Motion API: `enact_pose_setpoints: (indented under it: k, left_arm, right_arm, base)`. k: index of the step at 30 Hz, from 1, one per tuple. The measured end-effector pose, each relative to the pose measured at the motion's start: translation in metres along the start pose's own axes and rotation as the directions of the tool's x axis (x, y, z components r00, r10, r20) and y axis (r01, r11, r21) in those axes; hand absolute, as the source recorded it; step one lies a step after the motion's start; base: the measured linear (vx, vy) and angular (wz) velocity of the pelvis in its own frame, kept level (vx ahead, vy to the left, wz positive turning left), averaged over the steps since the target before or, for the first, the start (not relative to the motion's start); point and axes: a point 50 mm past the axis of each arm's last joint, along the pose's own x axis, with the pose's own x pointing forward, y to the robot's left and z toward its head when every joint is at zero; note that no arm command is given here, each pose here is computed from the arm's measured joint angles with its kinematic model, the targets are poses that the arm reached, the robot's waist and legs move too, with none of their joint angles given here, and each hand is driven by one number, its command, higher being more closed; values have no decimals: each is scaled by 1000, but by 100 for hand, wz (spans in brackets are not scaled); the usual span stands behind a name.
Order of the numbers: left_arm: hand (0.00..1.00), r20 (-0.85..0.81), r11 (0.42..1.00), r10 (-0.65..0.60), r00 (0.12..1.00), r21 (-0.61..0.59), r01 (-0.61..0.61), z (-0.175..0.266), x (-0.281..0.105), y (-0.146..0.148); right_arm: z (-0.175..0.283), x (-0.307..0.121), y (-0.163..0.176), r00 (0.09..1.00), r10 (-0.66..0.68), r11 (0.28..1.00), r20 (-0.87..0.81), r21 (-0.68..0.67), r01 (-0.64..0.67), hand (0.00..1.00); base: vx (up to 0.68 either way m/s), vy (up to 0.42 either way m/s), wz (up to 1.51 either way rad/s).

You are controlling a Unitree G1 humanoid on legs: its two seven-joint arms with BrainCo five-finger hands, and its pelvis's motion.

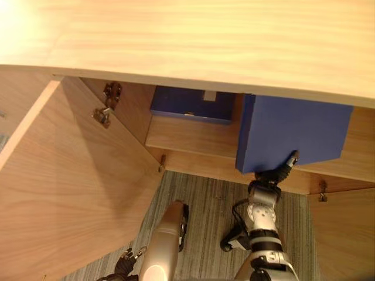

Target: Walk over to the cabinet, pick up the folder, carry it to the office cabinet, place the folder inside the office cabinet, then close the office cabinet door

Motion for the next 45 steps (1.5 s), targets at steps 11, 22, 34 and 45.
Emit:
enact_pose_setpoints:
  k: [11, 22, 34, 45]
  left_arm:
    - [0, 42, 1000, 5, 999, 3, -5, 13, 1, -11]
    - [0, 78, 999, -5, 997, 43, 2, 21, 1, -15]
    - [0, 78, 999, 2, 997, 39, -5, 21, 1, -15]
    - [0, 96, 1000, 20, 995, 1, -21, 25, 1, -14]
  right_arm:
    - [-1, 78, 103, 995, -87, 991, 49, 111, 81, 100]
    - [81, 104, 150, 962, -71, 990, 265, 136, 36, 100]
    - [120, 109, 180, 944, -35, 992, 328, 126, -7, 0]
    - [118, 109, 172, 942, -53, 994, 332, 108, 17, 0]
  base:
    - [-5, -61, 13]
    - [2, -67, 22]
    - [18, -65, 3]
    - [25, -68, -2]
